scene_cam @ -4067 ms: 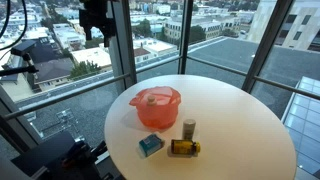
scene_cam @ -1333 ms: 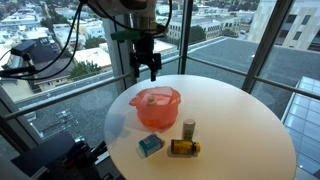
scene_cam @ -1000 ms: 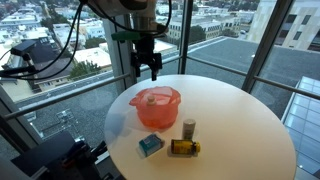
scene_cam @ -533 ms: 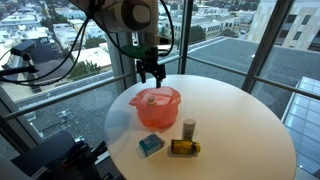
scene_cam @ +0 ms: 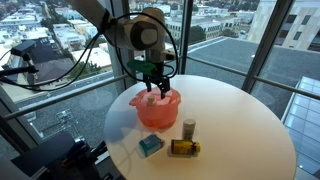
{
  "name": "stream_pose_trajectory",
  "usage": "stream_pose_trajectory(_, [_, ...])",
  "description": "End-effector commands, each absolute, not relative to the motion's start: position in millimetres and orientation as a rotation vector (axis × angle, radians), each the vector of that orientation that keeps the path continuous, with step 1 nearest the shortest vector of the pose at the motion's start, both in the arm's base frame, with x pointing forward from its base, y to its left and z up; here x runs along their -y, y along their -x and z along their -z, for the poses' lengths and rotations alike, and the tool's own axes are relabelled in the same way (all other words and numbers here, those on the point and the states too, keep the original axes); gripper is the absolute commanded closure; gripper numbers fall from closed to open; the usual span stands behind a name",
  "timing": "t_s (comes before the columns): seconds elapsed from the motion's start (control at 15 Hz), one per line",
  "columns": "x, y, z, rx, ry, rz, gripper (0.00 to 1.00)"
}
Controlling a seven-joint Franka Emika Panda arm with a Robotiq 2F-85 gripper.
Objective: Remove the white container from the plastic bag.
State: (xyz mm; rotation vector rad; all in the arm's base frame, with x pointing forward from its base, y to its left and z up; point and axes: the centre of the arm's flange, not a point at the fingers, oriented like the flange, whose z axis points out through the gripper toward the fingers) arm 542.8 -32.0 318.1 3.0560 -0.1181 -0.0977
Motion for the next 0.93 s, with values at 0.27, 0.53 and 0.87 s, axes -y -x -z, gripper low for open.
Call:
stream_pose_trajectory(0.27, [44, -548, -288, 0.171, -3.132, 0.087, 0.00])
stream_pose_trajectory(0.53, [39, -549, -283, 0.177, -3.143, 0.061, 0.00])
stream_pose_trajectory(0.87, [34, -551, -285, 0.164, -3.151, 0.022, 0.00])
